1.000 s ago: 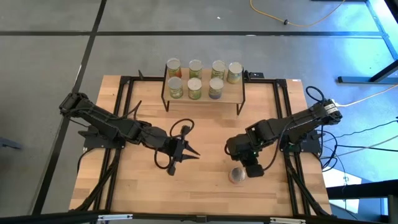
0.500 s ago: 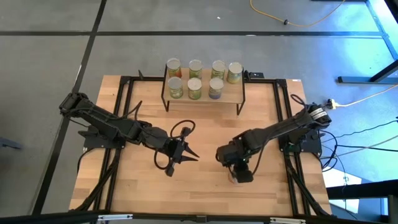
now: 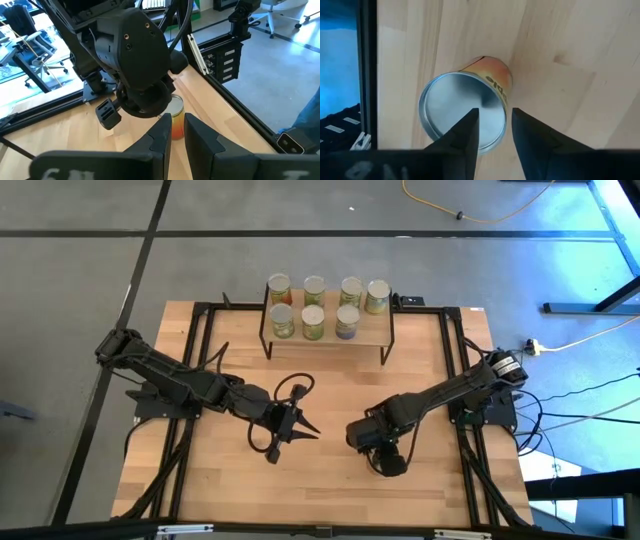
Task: Pick and place cans onto a shelf
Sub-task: Put the canned pineapples on the shelf
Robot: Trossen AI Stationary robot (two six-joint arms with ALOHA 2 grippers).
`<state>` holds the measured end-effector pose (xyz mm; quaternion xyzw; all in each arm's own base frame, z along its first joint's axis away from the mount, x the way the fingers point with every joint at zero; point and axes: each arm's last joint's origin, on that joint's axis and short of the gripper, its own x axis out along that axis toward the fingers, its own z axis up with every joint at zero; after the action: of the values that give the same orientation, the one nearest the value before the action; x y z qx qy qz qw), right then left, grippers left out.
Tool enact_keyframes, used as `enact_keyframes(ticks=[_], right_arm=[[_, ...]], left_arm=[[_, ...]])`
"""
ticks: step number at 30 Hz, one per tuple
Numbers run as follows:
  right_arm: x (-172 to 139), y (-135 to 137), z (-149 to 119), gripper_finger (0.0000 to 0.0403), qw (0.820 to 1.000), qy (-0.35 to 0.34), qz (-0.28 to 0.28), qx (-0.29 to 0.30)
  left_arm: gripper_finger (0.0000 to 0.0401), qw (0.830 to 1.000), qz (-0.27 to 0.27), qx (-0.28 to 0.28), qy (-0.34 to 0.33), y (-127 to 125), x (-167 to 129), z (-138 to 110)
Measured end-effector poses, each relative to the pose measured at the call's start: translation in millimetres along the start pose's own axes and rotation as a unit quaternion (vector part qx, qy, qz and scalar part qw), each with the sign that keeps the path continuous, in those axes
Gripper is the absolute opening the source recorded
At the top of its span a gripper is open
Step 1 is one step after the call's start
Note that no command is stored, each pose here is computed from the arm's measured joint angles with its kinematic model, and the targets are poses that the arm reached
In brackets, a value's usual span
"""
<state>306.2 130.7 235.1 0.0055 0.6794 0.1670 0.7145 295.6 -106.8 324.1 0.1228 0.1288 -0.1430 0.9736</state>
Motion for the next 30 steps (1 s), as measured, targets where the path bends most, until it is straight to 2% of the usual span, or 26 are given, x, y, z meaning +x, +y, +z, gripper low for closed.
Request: enact_keyframes(ticks=[4, 13, 17, 21, 30], right_arm=[[2.4, -1.5, 0.8, 0.0117, 1.000, 0.002, -0.019, -0.019], [13.8, -3.7, 4.9, 0.0115, 0.999, 0.020, -0.021, -0.023], [14.2, -3.4, 5.2, 0.0082, 0.999, 0.020, -0.019, -0.043], [14.4, -3.4, 5.2, 0.0017, 0.999, 0.020, -0.019, -0.044], [14.9, -3.4, 5.6, 0.0003, 0.998, 0.021, -0.013, -0.049]], left_arm=[[0.0043, 1.000, 0.000, 0.000, 0.000, 0.0, 0.0, -0.1], [0.0043, 1.000, 0.000, 0.000, -0.001, 0.0, 0.0, 0.1], [0.0043, 1.000, 0.000, 0.000, -0.001, 0.0, 0.0, 0.2], [0.0043, 1.000, 0.000, 0.000, -0.001, 0.0, 0.0, 0.1], [0.0043, 1.000, 0.000, 0.000, -0.001, 0.0, 0.0, 0.1]])
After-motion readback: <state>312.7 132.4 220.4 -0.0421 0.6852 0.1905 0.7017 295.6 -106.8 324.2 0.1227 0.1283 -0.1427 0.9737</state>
